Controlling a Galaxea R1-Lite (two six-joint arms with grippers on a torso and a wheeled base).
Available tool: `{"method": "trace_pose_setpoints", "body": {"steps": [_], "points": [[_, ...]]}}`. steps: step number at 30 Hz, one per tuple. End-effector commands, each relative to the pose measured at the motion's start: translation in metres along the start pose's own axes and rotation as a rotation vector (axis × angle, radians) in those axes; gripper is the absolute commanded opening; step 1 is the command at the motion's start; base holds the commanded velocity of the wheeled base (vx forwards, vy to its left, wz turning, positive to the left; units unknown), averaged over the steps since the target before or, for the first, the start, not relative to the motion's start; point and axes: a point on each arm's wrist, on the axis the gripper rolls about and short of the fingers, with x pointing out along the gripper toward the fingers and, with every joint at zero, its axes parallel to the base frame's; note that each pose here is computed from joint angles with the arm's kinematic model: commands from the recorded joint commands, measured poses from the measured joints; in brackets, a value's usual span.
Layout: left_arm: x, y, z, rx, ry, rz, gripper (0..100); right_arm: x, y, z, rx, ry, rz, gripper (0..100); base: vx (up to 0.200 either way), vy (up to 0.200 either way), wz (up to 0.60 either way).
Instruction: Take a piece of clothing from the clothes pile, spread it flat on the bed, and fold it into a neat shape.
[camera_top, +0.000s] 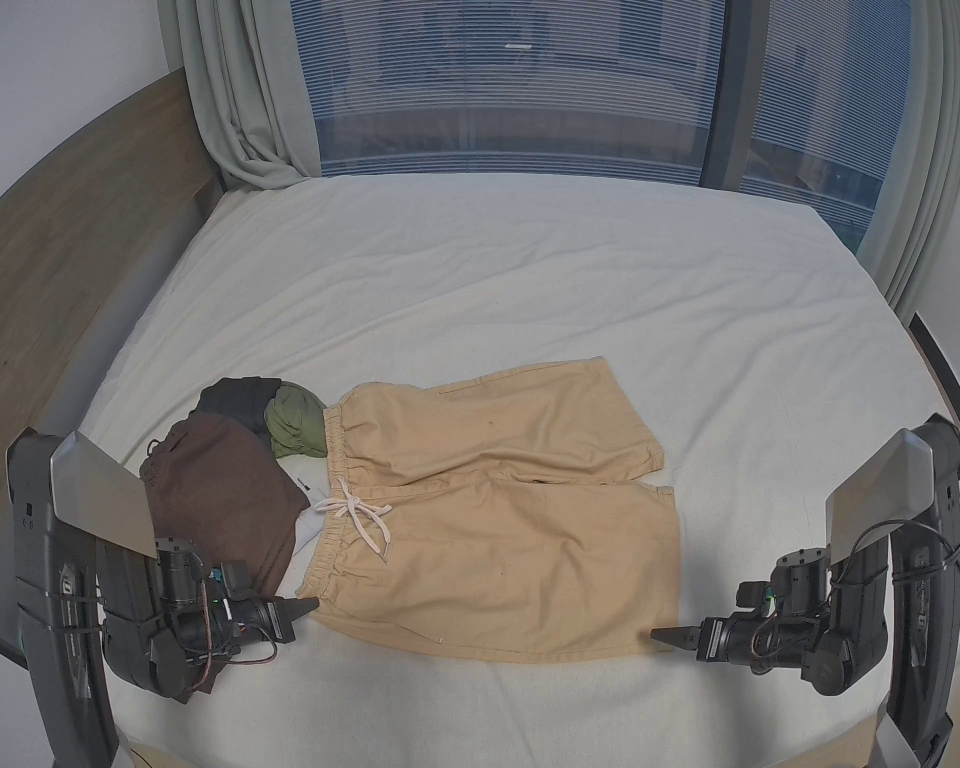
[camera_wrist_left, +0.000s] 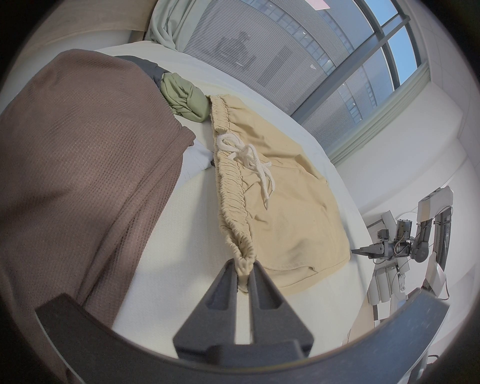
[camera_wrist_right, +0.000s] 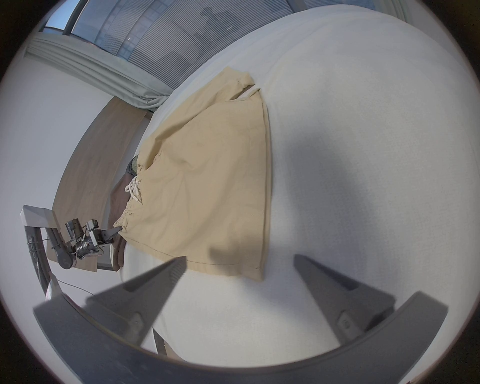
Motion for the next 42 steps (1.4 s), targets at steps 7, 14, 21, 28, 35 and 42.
{"method": "trace_pose_setpoints", "body": {"steps": [7, 14, 21, 28, 35, 42], "points": [[0.003, -0.004, -0.002, 0.009, 0.011, -0.01, 0, 0.01, 0.002, -0.007, -0.004, 0.035, 0.007, 100, 0.0, 0.0, 0.0], [0.003, -0.005, -0.002, 0.012, 0.011, -0.012, 0, 0.023, 0.008, -0.013, -0.023, 0.057, 0.03, 100, 0.0, 0.0, 0.0], [0.003, -0.005, -0.002, 0.013, 0.011, -0.012, 0, 0.024, 0.009, -0.01, 0.013, 0.046, 0.032, 0, 0.0, 0.0, 0.0], [0.003, -0.002, -0.002, 0.007, 0.009, -0.005, 0, 0.021, 0.008, -0.008, 0.019, 0.036, 0.027, 0, 0.0, 0.0, 0.0], [0.002, -0.003, -0.002, 0.006, 0.012, -0.008, 0, 0.007, 0.007, -0.001, 0.027, 0.005, 0.02, 0, 0.0, 0.0, 0.0], [-0.003, -0.005, -0.005, -0.003, 0.026, -0.004, 0, -0.008, 0.005, -0.007, 0.04, 0.029, -0.005, 0, 0.0, 0.0, 0.0]]}}
